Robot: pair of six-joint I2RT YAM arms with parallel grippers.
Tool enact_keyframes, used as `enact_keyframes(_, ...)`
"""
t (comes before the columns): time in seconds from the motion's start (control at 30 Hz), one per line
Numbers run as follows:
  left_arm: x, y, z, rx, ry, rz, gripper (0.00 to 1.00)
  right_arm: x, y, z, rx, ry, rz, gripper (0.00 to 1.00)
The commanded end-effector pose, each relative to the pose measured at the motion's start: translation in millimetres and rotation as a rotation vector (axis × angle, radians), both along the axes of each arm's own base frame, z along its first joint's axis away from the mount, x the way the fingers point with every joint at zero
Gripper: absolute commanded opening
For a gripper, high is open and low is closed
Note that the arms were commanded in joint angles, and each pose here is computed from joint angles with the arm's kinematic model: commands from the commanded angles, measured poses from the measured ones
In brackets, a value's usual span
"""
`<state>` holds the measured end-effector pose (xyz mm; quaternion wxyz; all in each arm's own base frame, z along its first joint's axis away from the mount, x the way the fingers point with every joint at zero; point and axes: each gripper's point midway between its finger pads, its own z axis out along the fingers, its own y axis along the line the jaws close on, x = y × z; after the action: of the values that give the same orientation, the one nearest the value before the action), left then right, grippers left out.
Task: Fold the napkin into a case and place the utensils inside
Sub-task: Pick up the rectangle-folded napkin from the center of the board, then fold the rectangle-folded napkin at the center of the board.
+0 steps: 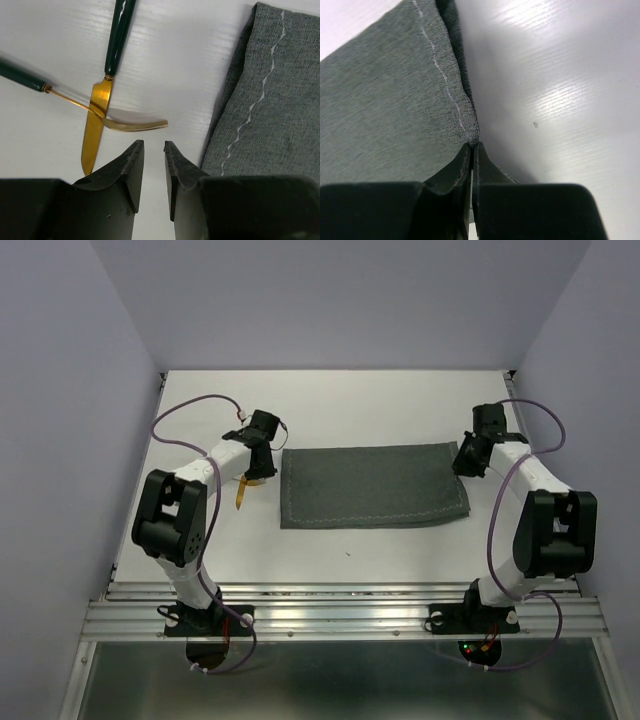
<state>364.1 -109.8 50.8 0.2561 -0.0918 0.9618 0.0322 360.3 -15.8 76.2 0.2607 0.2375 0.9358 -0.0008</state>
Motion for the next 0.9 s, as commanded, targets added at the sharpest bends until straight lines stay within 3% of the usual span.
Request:
enact_keyframes(0.0, -15, 4, 13, -0.019, -0.027, 0.008, 0.35, 5, 14, 35, 0.0, -0.081, 0.025, 0.01)
enact_keyframes(0.47, -37, -42, -17, -0.086, 0.029, -0.087, 0.35, 17, 119, 104, 0.113, -0.22, 0.198, 0.01)
enact_keyframes(0.87, -36, -51, -37, -0.102, 0.063, -0.096, 0.35, 9, 248, 100, 0.181, -0.208, 0.422, 0.01)
